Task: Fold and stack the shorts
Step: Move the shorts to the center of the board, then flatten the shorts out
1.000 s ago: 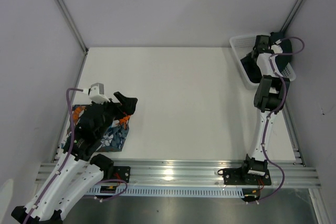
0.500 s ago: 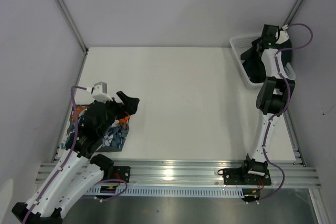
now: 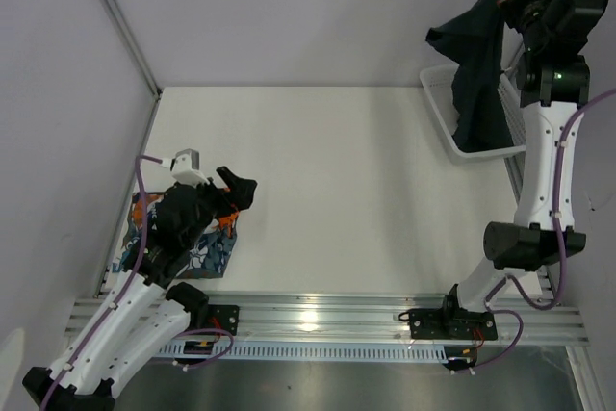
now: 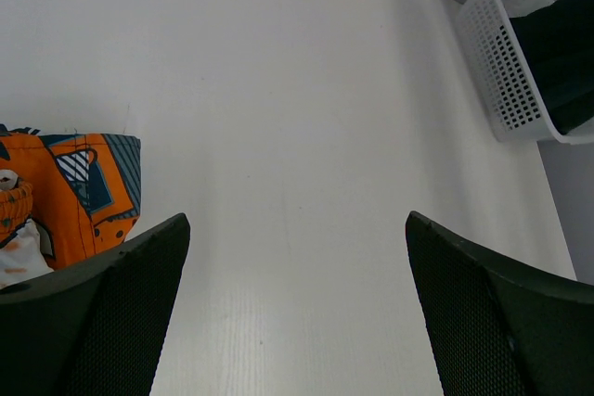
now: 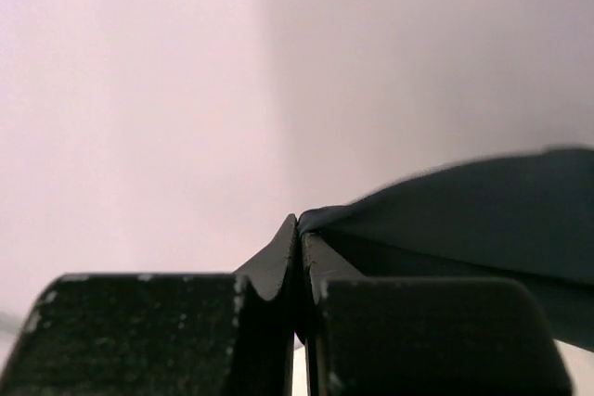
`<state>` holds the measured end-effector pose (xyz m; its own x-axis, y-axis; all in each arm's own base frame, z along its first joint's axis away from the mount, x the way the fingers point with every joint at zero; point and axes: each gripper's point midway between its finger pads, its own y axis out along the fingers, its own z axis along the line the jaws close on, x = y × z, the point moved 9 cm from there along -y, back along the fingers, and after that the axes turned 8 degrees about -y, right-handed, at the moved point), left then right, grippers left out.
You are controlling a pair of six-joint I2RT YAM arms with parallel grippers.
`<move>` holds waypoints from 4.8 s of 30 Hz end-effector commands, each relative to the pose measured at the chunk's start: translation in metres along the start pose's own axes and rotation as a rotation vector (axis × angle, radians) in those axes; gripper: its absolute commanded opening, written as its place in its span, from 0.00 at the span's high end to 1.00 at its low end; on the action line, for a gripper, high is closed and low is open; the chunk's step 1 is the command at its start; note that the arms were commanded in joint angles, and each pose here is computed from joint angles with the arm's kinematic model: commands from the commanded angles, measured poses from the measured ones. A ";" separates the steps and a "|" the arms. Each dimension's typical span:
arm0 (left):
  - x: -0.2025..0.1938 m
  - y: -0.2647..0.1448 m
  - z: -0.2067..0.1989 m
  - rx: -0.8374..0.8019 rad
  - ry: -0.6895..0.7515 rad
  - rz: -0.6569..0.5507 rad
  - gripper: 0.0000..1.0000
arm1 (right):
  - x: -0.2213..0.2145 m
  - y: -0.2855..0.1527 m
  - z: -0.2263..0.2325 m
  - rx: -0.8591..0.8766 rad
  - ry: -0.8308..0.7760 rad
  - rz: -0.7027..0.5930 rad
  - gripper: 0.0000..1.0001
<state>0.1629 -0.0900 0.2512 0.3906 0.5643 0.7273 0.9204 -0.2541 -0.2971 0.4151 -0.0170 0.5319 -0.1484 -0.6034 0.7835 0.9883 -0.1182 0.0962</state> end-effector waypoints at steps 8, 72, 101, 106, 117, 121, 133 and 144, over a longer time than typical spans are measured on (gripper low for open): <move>0.034 -0.021 -0.015 -0.025 0.008 -0.141 0.01 | 0.007 -0.149 0.106 0.474 0.030 0.185 1.00; -0.085 0.022 -0.010 -0.273 -0.087 0.562 0.04 | -0.334 -0.238 -0.129 -0.087 -0.508 1.165 0.17; -0.115 0.081 -0.013 -0.231 -0.157 0.610 0.93 | -0.340 -0.235 -0.130 -0.043 -0.517 1.165 0.69; -0.073 0.079 -0.028 -0.233 -0.148 0.451 1.00 | -0.341 -0.233 -0.130 -0.035 -0.538 1.169 0.91; 0.040 0.073 -0.046 -0.153 -0.093 0.217 1.00 | -0.362 -0.232 -0.131 0.042 -0.488 1.192 0.12; 0.042 0.075 -0.045 -0.143 -0.077 0.201 1.00 | -0.363 -0.232 -0.135 0.001 -0.493 1.161 0.07; 0.037 0.090 -0.031 -0.062 -0.044 0.192 1.00 | -0.369 -0.194 -0.114 0.073 -0.710 1.027 0.22; 0.042 0.094 -0.028 -0.019 -0.038 0.155 1.00 | -0.394 -0.141 -0.101 -0.004 -0.991 1.065 0.45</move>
<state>0.2576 -0.1157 0.2586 0.5800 0.5415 0.6086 0.8146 -0.3827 -0.4358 0.3242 0.1588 0.1516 0.7318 0.2837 0.6196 0.6193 0.1027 -0.7784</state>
